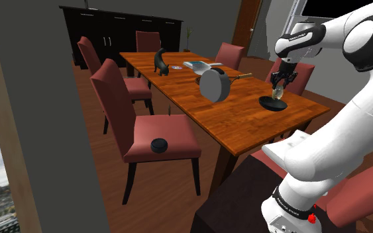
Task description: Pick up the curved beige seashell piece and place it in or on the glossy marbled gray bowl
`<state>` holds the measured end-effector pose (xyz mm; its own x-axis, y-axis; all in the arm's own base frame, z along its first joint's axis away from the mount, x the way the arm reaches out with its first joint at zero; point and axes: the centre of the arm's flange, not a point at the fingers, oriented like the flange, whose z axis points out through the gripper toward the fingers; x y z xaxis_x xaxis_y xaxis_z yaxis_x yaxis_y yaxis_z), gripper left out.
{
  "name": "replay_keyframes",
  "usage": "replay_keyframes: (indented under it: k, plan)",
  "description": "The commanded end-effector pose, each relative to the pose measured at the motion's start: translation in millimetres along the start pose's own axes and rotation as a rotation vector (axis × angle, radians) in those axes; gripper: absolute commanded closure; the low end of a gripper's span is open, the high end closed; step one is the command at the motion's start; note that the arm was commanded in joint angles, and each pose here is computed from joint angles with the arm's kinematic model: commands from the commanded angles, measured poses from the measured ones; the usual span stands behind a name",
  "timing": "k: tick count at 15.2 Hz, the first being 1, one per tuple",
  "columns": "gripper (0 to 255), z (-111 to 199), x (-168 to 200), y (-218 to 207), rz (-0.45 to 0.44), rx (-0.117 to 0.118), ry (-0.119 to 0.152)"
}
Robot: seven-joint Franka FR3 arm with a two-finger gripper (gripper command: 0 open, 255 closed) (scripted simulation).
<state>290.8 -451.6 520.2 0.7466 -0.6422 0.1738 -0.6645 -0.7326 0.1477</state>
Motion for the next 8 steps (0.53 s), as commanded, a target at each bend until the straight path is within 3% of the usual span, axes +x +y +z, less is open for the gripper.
replay_keyframes:
  k: [1,8]
  plan:
    - [255,8,1,9,-0.001,0.000,0.000]
    - [255,44,-6,4,-0.001,0.000,0.000]
